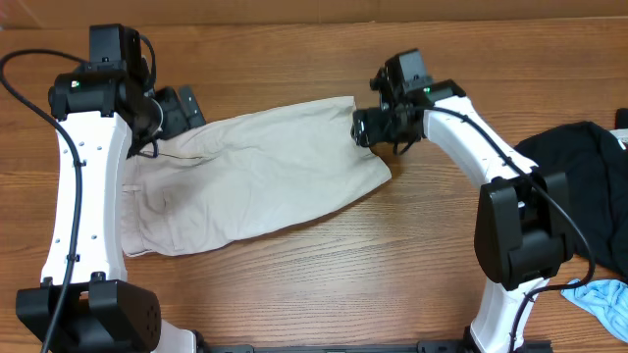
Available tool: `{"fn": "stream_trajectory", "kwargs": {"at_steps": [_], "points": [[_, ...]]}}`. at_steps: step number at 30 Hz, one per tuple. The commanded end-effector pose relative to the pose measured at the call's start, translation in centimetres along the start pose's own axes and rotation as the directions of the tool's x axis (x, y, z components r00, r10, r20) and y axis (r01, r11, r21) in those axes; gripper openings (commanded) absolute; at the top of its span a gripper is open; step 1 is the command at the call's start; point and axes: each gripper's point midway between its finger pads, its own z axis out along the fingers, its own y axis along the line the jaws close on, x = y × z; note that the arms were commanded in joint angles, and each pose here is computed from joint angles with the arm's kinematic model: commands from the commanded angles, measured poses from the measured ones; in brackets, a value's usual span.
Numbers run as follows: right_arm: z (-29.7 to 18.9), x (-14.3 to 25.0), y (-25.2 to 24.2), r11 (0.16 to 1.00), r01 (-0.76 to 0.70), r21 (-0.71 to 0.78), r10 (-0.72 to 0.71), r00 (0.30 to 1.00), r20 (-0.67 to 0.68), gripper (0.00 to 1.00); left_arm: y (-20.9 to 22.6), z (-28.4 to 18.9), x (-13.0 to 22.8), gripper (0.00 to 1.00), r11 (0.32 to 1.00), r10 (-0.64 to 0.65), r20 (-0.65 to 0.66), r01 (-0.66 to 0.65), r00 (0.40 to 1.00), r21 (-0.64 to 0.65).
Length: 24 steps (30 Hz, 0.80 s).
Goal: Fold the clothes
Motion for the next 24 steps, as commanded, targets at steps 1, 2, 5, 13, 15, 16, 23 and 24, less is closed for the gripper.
{"fn": "stream_trajectory", "kwargs": {"at_steps": [1, 2, 5, 13, 15, 16, 23, 24], "points": [[1.0, 1.8, -0.3, 1.000, 0.009, 0.000, -0.009, 0.999, -0.042, 0.89, 0.4, 0.2, 0.7, 1.00, 1.000, 0.019, -0.031, -0.020, 0.999, -0.018], [1.3, 2.1, -0.4, 1.000, 0.007, 0.001, -0.007, 0.999, -0.049, 0.89, 0.5, 0.2, 0.7, 1.00, 1.000, 0.019, -0.035, -0.020, 0.999, -0.021], [2.0, 2.7, 0.0, 0.999, 0.003, -0.034, -0.005, 0.998, -0.064, 0.88, 0.5, 0.6, 0.9, 1.00, 1.000, 0.018, -0.039, -0.019, 0.999, -0.021], [4.7, 3.5, 1.3, 0.995, 0.013, -0.103, -0.023, 0.996, -0.091, 0.79, 0.7, 2.0, 1.5, 1.00, 0.999, 0.017, -0.067, -0.019, 0.998, -0.028], [5.0, 3.4, 1.6, 0.994, 0.021, -0.106, -0.031, 0.996, -0.087, 0.72, 0.8, 2.3, 1.5, 1.00, 0.999, 0.017, -0.073, -0.019, 0.997, -0.030], [5.1, 3.2, 1.8, 0.994, 0.028, -0.109, -0.036, 0.996, -0.076, 0.63, 0.8, 2.5, 1.5, 1.00, 0.999, 0.016, -0.078, -0.019, 0.997, -0.031], [5.3, 2.2, 0.1, 0.996, -0.089, -0.005, 0.088, 0.996, -0.032, 0.12, 0.7, 3.0, 1.3, 1.00, 0.999, 0.013, -0.080, -0.016, 0.997, -0.032], [5.2, 2.1, -0.3, 0.994, -0.109, 0.020, 0.110, 0.994, -0.028, 0.06, 0.7, 3.0, 1.3, 1.00, 0.999, 0.013, -0.077, -0.015, 0.997, -0.031]]}}
